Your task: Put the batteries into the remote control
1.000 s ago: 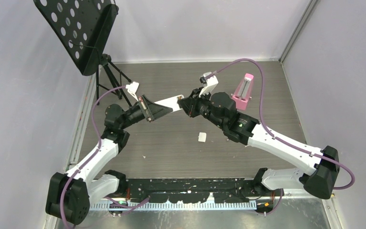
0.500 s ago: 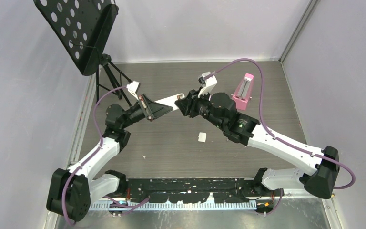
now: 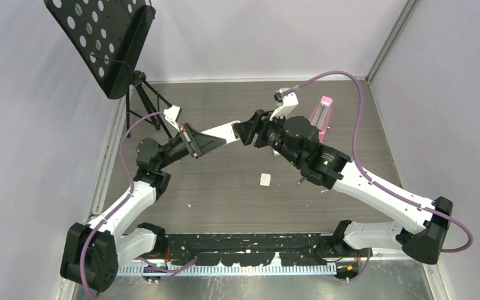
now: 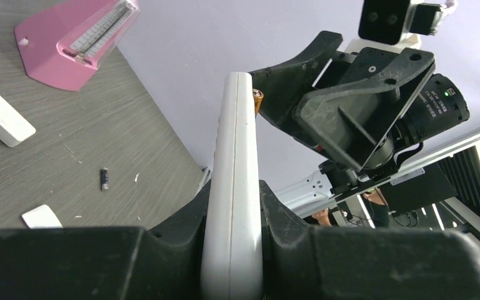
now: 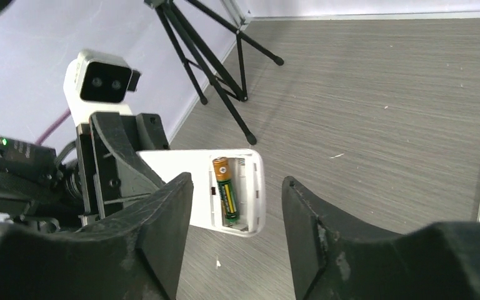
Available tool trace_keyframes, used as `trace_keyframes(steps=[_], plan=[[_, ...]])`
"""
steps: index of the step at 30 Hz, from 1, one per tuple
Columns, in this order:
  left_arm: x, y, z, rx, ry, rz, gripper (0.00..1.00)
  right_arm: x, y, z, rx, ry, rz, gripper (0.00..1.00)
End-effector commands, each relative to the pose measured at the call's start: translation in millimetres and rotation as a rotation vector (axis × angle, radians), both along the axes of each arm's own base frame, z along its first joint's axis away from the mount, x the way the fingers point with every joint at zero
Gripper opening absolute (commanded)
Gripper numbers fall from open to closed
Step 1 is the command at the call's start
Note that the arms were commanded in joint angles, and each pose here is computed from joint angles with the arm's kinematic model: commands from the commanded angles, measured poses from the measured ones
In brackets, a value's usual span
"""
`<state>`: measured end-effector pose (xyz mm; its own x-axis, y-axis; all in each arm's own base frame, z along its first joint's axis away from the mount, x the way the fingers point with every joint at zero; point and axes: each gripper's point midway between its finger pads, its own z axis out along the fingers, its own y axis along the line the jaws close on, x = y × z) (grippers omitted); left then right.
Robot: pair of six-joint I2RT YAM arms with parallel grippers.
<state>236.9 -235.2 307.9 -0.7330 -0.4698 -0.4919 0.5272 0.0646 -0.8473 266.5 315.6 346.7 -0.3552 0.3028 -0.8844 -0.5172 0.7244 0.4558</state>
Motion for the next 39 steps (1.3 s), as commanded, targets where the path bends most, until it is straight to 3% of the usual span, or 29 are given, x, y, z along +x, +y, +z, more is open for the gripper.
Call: trace_keyframes(steps=[1,3,4,8,11,19,25,29,35,39], plan=[[-6.3,3.7,23.5,-0.024,-0.151,0.030,0.00,9.9,-39.8,44.1,0.232,0.059,-0.203,0.64],[-4.5,4.8,24.2,-0.026,-0.159,0.047,0.00,22.9,-67.0,28.8,0.335,0.163,-0.365,0.78],[-4.0,5.2,25.5,-0.027,-0.165,0.052,0.00,28.6,-73.6,27.9,0.405,0.184,-0.383,0.80],[-1.0,7.8,24.8,-0.033,-0.158,0.084,0.00,35.8,-70.4,45.0,0.661,0.251,-0.289,0.80],[3.6,10.1,24.6,-0.039,-0.145,0.114,0.00,33.7,-54.2,53.2,0.729,0.302,-0.215,0.81],[14.3,13.1,27.4,-0.061,-0.125,0.162,0.00,36.3,-4.7,39.0,0.737,0.515,-0.081,0.85],[17.9,13.6,28.0,-0.069,-0.119,0.173,0.00,35.1,22.3,35.1,0.750,0.579,0.026,0.86],[20.0,13.3,28.7,-0.069,-0.119,0.176,0.00,36.6,30.3,38.7,0.752,0.585,0.057,0.80],[23.2,12.9,25.0,-0.068,-0.103,0.181,0.00,36.0,38.7,44.6,0.741,0.583,0.099,0.79],[27.2,11.9,24.6,-0.065,-0.095,0.183,0.00,32.5,47.6,42.3,0.732,0.604,0.144,0.68]])
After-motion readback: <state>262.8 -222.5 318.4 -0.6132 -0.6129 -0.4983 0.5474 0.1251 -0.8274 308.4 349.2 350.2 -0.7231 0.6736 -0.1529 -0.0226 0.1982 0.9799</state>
